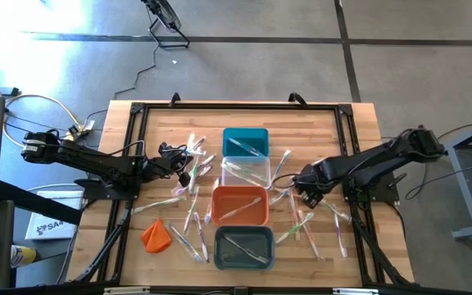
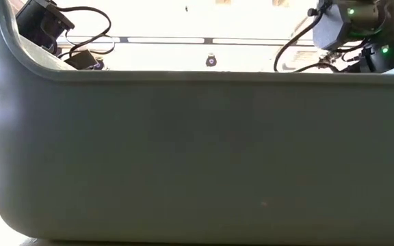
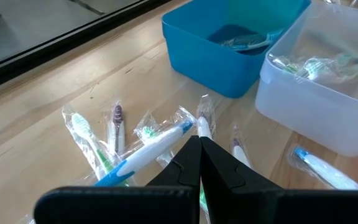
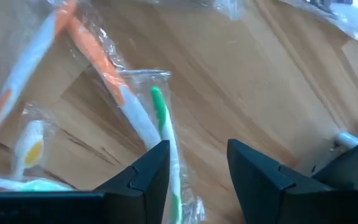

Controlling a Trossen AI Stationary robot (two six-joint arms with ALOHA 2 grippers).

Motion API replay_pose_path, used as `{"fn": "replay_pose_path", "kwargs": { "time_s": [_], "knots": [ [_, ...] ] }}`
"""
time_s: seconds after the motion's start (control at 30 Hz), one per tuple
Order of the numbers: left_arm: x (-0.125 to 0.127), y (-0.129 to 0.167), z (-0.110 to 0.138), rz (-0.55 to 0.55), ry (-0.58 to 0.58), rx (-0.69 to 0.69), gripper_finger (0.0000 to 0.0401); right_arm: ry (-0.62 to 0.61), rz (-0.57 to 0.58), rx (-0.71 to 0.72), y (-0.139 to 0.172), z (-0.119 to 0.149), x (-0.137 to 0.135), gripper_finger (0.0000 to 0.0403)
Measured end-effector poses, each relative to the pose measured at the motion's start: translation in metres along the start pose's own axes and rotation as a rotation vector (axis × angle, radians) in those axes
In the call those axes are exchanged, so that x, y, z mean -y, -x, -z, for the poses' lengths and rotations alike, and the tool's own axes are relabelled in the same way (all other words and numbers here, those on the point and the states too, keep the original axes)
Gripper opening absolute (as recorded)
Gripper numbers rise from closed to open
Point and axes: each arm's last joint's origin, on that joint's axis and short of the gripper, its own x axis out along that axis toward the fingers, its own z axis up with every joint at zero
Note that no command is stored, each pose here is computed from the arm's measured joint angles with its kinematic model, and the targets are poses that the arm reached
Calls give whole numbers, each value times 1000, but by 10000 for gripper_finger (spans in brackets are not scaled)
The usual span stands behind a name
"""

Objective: Pick & Place Toothbrushes
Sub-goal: Put the green toothbrush into the transparent bin

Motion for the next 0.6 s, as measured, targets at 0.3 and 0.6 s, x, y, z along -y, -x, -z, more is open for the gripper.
{"fn": "replay_pose_path", "kwargs": {
  "time_s": [0.3, 0.6],
  "knots": [
    [-1, 0, 3, -11, -18, -25, 0, 60, -24, -49, -9, -4, -9, 190],
    [-2, 0, 4, -16, -27, -37, 0, 102, -43, -29, -11, -6, -10, 200]
  ]
}}
